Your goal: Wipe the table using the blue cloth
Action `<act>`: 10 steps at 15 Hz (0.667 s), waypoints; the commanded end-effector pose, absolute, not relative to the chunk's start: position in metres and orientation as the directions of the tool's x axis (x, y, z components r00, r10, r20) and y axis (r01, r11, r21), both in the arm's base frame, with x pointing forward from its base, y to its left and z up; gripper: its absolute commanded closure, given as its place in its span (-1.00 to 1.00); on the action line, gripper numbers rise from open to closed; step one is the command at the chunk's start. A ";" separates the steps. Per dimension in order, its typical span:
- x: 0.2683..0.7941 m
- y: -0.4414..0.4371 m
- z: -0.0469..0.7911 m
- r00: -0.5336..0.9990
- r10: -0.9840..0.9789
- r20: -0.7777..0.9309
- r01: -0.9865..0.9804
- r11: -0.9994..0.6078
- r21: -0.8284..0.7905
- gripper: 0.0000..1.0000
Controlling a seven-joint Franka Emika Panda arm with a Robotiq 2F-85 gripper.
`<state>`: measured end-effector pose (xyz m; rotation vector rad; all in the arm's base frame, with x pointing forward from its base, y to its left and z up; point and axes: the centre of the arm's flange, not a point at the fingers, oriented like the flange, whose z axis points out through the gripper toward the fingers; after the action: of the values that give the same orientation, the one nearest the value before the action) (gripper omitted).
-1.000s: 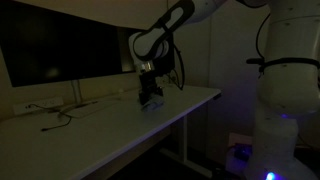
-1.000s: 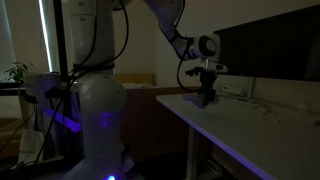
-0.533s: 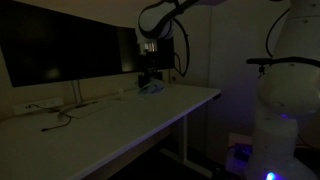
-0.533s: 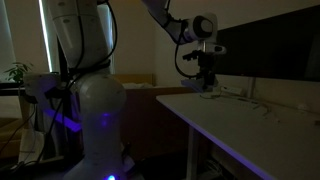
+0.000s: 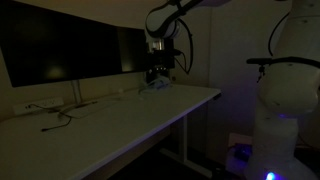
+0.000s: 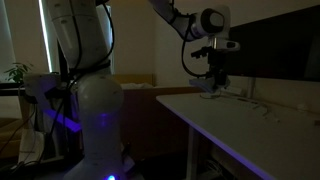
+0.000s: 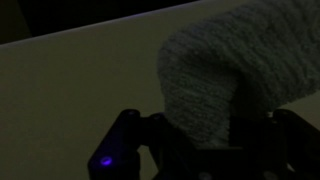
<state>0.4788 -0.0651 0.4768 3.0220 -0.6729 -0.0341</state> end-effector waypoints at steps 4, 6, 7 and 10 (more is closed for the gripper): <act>0.495 -0.100 0.480 0.889 -0.456 -0.027 -0.455 -0.889 0.054 0.97; 0.505 -0.110 0.477 0.883 -0.468 -0.020 -0.466 -0.882 0.074 0.98; 0.508 -0.116 0.476 0.883 -0.469 -0.026 -0.466 -0.881 0.086 0.48; 0.521 -0.128 0.474 0.873 -0.488 -0.019 -0.483 -0.869 0.102 0.28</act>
<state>0.5050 -0.1128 0.4720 2.9751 -0.7729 -0.0406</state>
